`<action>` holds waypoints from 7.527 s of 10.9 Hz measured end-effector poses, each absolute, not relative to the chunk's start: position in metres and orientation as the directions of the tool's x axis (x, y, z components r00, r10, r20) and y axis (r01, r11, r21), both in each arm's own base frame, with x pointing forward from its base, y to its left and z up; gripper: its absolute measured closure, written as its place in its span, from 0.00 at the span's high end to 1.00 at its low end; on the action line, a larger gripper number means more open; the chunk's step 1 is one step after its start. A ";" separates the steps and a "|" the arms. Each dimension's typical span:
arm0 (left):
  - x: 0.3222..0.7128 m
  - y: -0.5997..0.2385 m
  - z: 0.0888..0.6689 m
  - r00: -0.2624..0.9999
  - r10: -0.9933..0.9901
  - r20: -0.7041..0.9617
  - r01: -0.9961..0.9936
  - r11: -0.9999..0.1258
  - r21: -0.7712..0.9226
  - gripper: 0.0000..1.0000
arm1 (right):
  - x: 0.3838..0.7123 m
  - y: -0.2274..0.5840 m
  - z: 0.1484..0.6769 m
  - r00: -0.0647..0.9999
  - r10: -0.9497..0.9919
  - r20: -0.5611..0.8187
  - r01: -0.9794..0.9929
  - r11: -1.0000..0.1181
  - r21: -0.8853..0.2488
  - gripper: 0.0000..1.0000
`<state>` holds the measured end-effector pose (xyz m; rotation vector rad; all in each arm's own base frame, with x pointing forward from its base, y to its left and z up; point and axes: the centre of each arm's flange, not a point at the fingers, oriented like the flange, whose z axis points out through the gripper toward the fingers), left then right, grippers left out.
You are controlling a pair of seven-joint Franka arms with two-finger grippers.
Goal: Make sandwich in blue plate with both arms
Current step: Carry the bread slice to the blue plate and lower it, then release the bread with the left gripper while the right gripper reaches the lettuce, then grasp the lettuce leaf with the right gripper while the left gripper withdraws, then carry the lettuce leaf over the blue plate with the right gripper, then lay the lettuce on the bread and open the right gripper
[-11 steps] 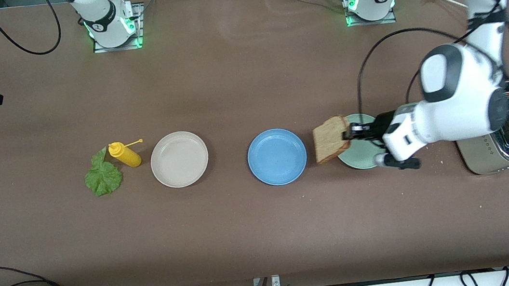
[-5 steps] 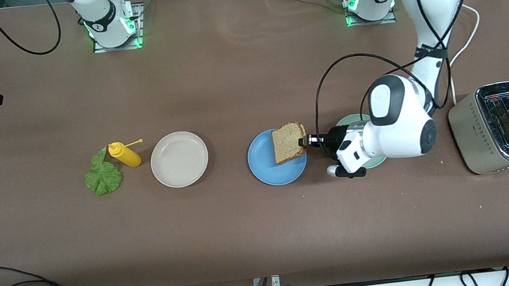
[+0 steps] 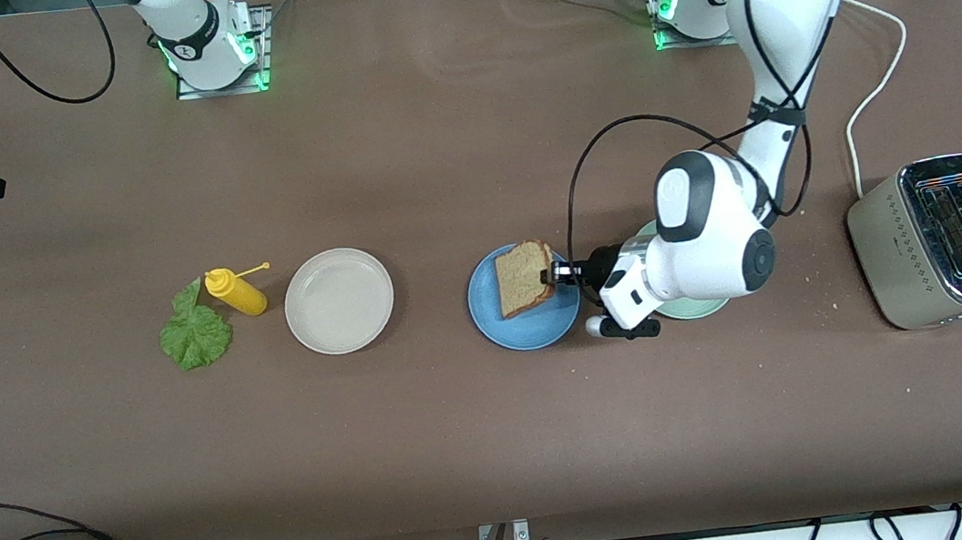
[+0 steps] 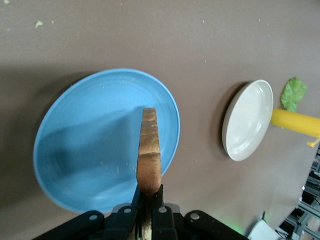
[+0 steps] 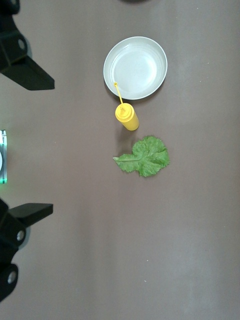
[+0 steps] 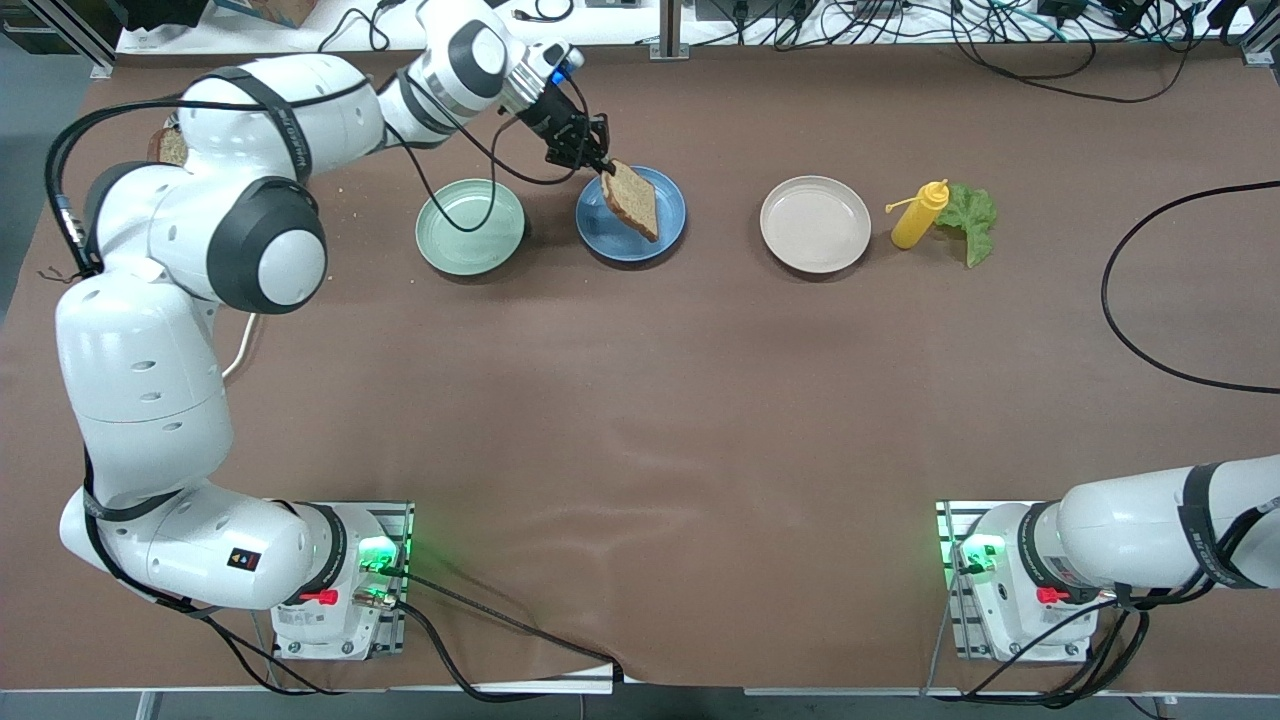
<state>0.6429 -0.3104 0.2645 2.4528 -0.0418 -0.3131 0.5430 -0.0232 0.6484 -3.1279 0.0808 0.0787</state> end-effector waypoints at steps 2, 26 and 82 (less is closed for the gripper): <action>0.643 -0.320 0.250 0.974 -0.088 -0.206 0.061 -0.781 0.622 0.08 | 0.543 -0.023 0.648 0.997 -0.052 -0.051 -0.052 -0.999 -0.010 1.00; 0.695 -0.075 0.308 0.965 0.037 -0.260 0.165 -0.855 0.492 1.00 | 0.616 -0.028 0.507 0.980 -0.055 -0.193 -0.056 -0.998 0.001 1.00; 0.533 -0.007 0.635 0.978 0.165 -0.129 0.165 -0.986 -0.005 1.00 | 0.568 0.520 0.253 0.985 0.175 0.001 0.172 -0.969 -0.179 0.24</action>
